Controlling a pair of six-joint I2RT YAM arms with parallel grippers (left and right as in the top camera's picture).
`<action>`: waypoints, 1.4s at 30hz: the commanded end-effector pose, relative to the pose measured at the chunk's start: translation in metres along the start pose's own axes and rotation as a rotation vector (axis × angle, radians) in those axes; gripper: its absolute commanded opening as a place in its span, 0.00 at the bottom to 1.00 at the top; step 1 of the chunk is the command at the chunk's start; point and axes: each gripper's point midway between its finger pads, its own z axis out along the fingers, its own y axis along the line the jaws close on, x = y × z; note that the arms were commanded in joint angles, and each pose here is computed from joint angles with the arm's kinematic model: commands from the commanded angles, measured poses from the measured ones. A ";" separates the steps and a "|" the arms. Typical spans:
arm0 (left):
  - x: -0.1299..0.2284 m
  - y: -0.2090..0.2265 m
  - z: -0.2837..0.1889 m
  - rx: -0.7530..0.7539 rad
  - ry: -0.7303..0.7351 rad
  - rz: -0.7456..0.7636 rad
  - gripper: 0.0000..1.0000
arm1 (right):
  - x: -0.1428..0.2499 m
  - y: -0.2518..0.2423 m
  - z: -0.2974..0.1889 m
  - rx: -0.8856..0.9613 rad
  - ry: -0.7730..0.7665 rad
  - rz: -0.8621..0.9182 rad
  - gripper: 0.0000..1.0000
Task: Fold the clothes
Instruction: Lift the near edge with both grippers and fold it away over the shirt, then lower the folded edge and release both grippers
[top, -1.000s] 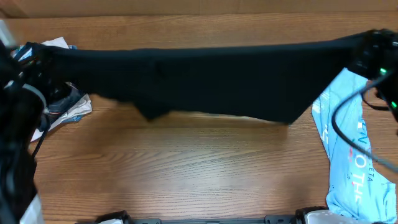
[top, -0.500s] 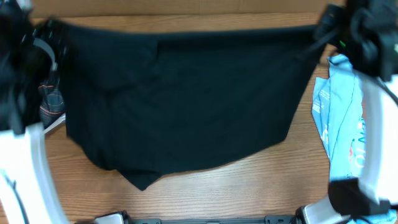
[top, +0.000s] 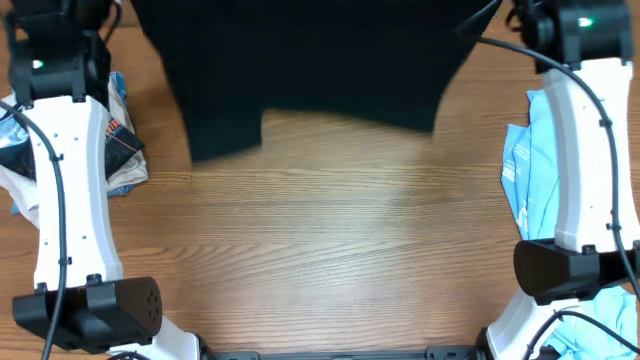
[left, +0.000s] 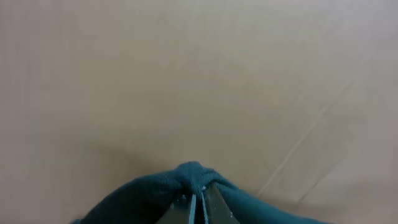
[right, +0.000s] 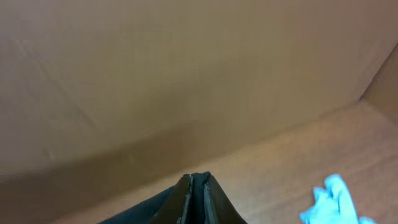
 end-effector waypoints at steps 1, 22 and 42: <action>-0.059 -0.042 -0.044 0.079 -0.097 0.049 0.04 | -0.042 -0.017 -0.042 0.016 -0.105 0.034 0.08; 0.366 0.028 -0.155 -0.288 1.485 -0.243 0.04 | 0.260 -0.100 -0.030 0.329 1.011 -0.228 0.04; 0.385 0.084 -0.252 -0.700 1.599 -0.220 0.04 | 0.368 -0.141 -0.068 0.434 1.257 -0.168 0.04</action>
